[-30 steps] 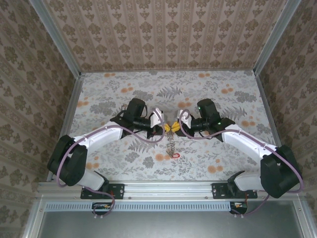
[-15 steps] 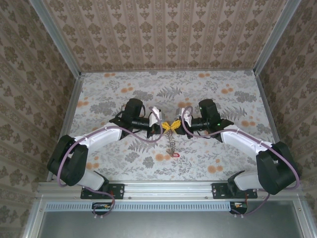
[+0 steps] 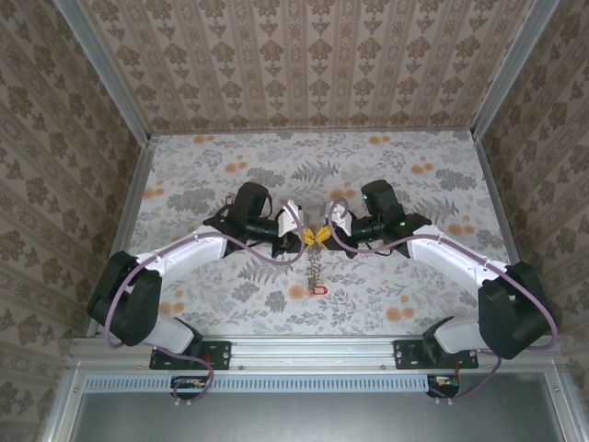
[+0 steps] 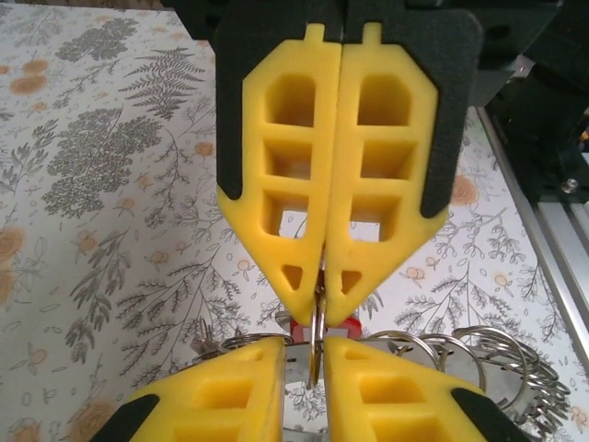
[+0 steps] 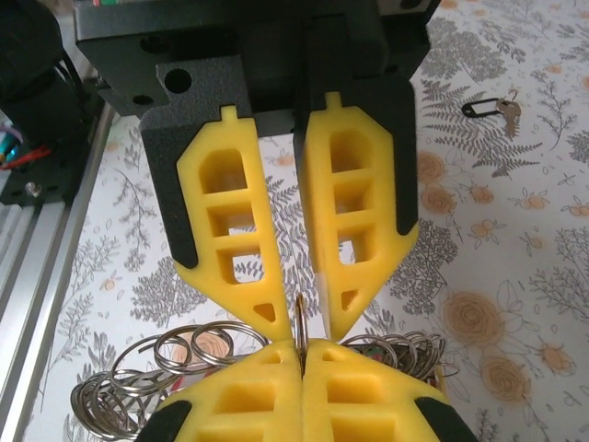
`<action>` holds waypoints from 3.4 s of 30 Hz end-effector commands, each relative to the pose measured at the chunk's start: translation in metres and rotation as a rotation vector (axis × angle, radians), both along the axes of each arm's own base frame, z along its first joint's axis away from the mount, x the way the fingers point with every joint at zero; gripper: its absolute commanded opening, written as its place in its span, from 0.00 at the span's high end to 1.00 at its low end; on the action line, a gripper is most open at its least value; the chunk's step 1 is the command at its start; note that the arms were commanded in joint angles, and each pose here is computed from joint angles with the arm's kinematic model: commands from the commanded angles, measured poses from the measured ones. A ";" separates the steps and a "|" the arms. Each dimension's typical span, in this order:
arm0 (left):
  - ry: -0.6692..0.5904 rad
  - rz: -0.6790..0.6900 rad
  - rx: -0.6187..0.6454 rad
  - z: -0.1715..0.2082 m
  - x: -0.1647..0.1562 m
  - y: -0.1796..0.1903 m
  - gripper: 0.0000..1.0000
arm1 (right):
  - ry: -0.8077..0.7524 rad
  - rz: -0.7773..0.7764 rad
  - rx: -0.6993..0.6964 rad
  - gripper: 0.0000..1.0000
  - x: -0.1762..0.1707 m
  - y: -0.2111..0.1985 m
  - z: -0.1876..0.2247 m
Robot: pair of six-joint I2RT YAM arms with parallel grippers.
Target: Put the keys on the keyring
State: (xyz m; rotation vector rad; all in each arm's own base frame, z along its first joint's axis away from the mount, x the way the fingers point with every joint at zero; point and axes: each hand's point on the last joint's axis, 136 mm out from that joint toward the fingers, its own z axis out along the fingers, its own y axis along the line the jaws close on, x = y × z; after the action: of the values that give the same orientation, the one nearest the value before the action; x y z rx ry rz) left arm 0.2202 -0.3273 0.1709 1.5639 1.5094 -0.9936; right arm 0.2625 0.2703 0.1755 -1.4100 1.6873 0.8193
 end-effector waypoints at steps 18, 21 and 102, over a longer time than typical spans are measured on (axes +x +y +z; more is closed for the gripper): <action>-0.044 -0.034 -0.121 0.030 -0.008 -0.006 1.00 | -0.022 0.019 0.047 0.85 -0.004 -0.003 0.015; -0.040 -0.051 -0.158 0.037 -0.010 -0.006 1.00 | -0.030 0.014 0.073 0.83 -0.001 -0.004 0.007; -0.100 0.023 0.060 0.017 0.000 0.006 0.80 | -0.094 0.020 -0.069 1.00 0.000 0.005 0.022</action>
State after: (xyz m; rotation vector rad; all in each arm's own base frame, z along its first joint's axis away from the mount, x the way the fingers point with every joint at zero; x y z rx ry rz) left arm 0.2191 -0.3239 0.1842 1.5718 1.5002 -0.9088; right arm 0.2650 0.2723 0.1793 -1.4680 1.7042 0.7211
